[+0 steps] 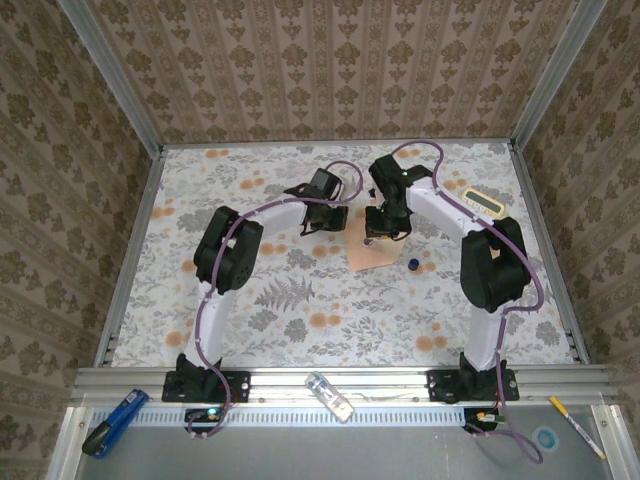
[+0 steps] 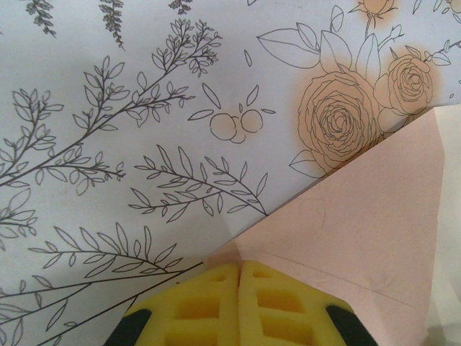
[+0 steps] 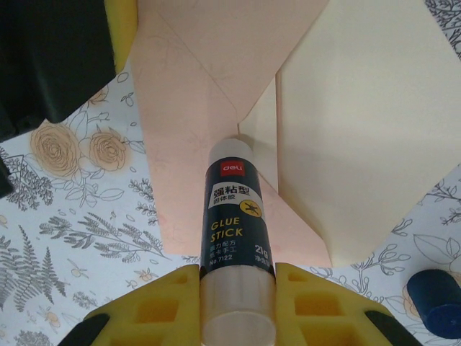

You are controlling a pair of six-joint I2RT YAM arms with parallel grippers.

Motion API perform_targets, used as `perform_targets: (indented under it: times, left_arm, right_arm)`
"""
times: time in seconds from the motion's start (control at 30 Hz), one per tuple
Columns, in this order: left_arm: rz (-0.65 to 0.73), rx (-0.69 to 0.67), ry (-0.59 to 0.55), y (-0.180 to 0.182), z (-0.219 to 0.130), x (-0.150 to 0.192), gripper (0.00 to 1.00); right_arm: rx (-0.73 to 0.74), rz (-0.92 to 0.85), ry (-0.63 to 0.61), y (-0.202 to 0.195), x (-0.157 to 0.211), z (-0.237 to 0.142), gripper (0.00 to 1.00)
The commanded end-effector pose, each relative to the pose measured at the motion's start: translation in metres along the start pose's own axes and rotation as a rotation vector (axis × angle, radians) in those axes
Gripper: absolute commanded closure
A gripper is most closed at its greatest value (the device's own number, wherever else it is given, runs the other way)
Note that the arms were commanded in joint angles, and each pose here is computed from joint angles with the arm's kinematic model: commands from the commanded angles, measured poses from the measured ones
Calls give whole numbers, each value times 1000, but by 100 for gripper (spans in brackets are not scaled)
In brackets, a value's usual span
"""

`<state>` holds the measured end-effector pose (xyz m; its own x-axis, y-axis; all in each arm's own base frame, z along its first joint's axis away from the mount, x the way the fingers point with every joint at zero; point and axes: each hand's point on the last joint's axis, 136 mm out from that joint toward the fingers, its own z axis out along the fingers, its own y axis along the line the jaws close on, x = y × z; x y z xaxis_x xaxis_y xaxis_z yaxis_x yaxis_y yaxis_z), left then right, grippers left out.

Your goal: Place the letter into the envelope and seal it

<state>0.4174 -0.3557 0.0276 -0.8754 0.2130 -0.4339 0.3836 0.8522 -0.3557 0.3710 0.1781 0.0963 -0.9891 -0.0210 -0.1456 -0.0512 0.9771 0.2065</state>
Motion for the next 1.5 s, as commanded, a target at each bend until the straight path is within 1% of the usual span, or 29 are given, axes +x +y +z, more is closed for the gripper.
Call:
perform_targets:
  times: [0.0,0.33,0.6,1.07,1.3,1.47]
  left_arm:
    - [-7,-6,58,8,12,17,100]
    - [-4,3,61,7,12,20,100]
    - [-5,6,57,6,12,18,100]
    - [-49,-32,47,14,13,19,100]
    - [-60,-30,49,14,15,19,100]
    - [-60,-31,50,13,15,20,100]
  right_arm:
    - [53,-17,32,-6,2,4,79]
    - [70,-21,42,-6,-10,16,80]
    - [65,-27,35,-3,-17,12,81]
    - [19,-59,97,4,12,1,84]
    - [-1,-70,136,8,28,-5,84]
    - [-10,-79,143,12,35,-12,84]
